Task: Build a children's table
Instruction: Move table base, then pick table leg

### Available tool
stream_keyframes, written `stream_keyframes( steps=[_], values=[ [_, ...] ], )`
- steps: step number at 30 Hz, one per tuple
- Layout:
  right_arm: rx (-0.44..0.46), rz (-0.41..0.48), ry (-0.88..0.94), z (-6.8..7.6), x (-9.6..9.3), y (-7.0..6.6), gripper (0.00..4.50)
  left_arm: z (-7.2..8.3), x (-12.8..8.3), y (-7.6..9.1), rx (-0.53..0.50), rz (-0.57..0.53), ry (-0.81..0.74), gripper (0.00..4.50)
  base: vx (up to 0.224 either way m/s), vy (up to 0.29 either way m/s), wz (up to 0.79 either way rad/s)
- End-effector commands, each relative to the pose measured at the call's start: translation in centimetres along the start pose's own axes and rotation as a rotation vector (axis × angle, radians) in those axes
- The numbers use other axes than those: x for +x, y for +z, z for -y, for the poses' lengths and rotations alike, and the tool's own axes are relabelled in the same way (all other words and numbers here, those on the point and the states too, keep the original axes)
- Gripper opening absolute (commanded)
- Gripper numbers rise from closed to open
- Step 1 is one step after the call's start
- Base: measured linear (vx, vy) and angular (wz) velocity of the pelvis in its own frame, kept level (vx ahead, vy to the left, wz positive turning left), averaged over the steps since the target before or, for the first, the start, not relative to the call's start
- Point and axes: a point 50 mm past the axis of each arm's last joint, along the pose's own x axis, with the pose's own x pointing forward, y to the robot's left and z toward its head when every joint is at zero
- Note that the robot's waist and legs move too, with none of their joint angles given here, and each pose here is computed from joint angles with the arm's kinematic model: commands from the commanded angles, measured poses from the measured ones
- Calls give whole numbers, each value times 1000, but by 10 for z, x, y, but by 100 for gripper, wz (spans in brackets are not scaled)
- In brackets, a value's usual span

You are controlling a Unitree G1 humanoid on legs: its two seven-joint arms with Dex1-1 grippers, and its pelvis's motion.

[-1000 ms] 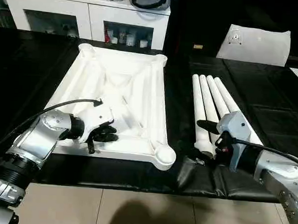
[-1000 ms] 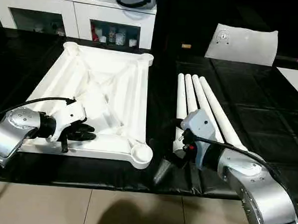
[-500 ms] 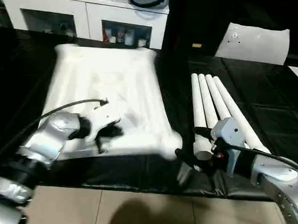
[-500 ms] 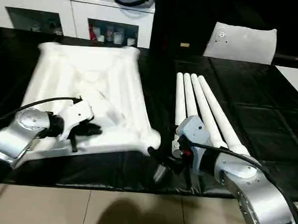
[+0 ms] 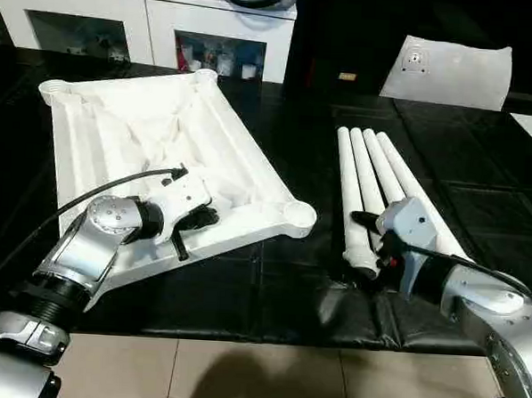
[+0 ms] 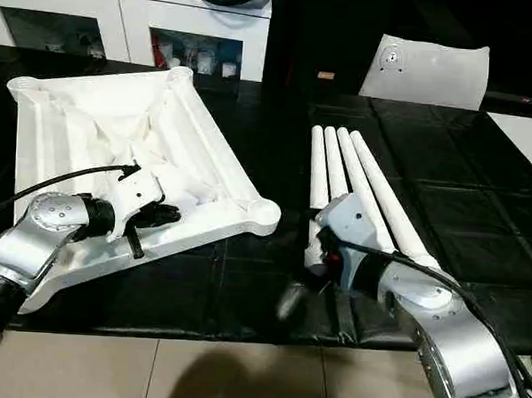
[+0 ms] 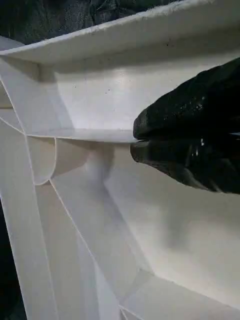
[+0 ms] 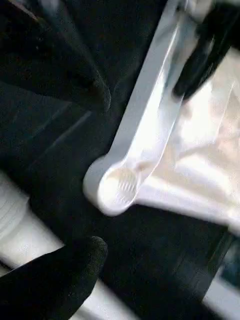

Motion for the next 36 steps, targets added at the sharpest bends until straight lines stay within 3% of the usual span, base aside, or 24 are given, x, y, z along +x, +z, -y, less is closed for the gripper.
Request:
stream_keyframes(
  steps=[1,2,4,6,9,14,19,24,27,30,35,36],
  values=[
    [37,-10,-76,10,-3,1,450,-16,-7,23,53,82,85,27,0,0,0],
    [62,-5,-115,13,-3,2,450,-18,-9,23,43,95,98,53,0,0,0],
    [118,27,-136,13,0,7,450,-20,-15,28,17,165,116,53,0,0,0],
    [139,47,-152,14,2,10,450,-20,-19,31,18,197,113,88,0,0,0],
    [161,61,-192,15,8,16,450,-16,-32,38,9,275,107,102,0,0,0],
    [210,78,-273,16,20,26,450,-12,-47,42,-14,314,158,146,0,0,0],
    [233,69,-371,19,40,36,450,19,-63,45,-67,343,200,190,0,0,0],
    [278,21,-450,24,52,31,450,42,-64,45,-95,337,212,223,0,0,0],
    [368,32,-425,22,57,27,450,56,-65,47,-121,325,224,223,0,0,0],
    [403,29,-430,23,59,27,450,61,-64,50,-124,326,227,223,0,0,0],
    [378,32,-440,23,65,28,450,66,-61,55,-146,335,228,223,0,0,0],
    [353,-8,-514,27,69,25,450,67,-58,57,-154,327,225,223,0,0,0]
  ],
)
